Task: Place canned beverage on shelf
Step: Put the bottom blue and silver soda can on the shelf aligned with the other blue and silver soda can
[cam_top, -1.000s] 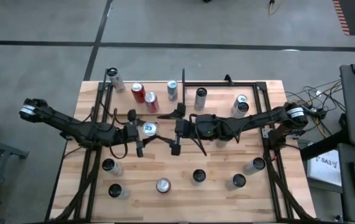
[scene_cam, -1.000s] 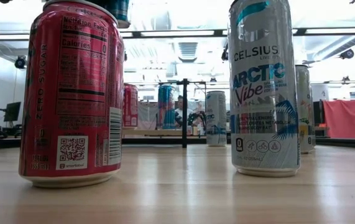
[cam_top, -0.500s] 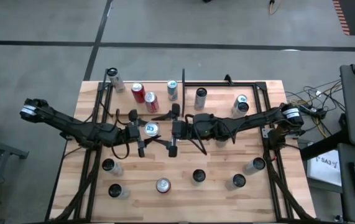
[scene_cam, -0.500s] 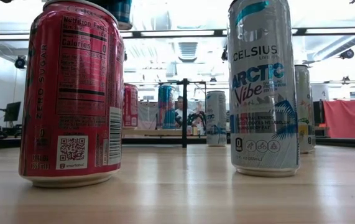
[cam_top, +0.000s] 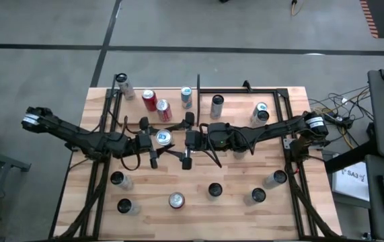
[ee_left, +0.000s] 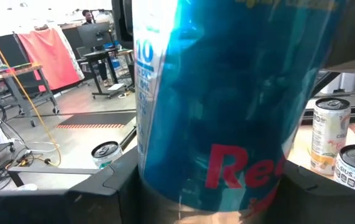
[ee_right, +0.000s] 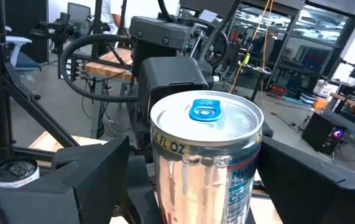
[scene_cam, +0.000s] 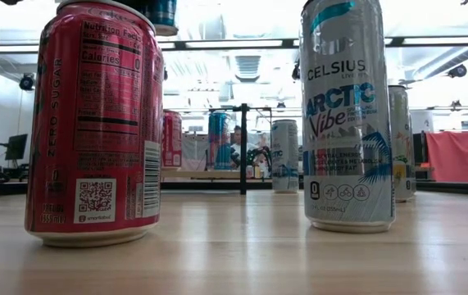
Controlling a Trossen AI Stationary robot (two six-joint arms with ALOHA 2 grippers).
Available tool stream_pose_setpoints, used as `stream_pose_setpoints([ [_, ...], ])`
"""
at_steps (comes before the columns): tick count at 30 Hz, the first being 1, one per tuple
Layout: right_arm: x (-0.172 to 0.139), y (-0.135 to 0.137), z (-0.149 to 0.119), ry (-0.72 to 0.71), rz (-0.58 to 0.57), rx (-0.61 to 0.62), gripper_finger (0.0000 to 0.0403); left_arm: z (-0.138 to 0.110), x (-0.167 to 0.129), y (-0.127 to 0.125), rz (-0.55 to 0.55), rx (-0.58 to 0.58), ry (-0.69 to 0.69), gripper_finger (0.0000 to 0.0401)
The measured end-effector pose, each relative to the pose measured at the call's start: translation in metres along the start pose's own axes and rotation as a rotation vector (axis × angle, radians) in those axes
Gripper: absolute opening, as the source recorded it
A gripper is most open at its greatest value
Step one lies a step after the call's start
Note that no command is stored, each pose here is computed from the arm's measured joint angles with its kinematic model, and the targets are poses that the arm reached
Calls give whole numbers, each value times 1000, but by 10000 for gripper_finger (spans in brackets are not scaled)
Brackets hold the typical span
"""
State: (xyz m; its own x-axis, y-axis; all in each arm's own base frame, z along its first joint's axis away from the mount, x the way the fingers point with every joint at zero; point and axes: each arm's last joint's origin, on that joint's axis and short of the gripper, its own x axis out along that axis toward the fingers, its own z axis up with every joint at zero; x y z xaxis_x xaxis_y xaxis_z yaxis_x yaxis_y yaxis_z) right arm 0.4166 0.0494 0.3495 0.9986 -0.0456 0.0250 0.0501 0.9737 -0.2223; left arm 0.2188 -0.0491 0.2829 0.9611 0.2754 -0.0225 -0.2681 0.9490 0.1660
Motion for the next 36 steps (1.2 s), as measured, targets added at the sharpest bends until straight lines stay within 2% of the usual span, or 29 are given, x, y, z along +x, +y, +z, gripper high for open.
stream_pose_setpoints([
  [11, 0, -3, 0, -1, -4, 1, 320, -3, 6, -4, 2, 12, -2, 219],
  [14, 0, -3, 0, -3, -7, 1, 290, -4, 7, -4, 2, 13, -1, 221],
  [18, 1, -5, 0, -1, -15, 15, 228, -4, 6, -4, 1, 10, -2, 222],
  [22, 1, -7, -1, 1, -20, 31, 219, -3, 6, -4, 6, 3, -3, 235],
  [27, 0, -15, 2, -7, -55, 61, 219, 2, 7, 1, 149, -49, 14, 277],
  [36, -2, -46, 0, 3, -108, 162, 219, 16, 5, 5, 162, 133, 80, 329],
])
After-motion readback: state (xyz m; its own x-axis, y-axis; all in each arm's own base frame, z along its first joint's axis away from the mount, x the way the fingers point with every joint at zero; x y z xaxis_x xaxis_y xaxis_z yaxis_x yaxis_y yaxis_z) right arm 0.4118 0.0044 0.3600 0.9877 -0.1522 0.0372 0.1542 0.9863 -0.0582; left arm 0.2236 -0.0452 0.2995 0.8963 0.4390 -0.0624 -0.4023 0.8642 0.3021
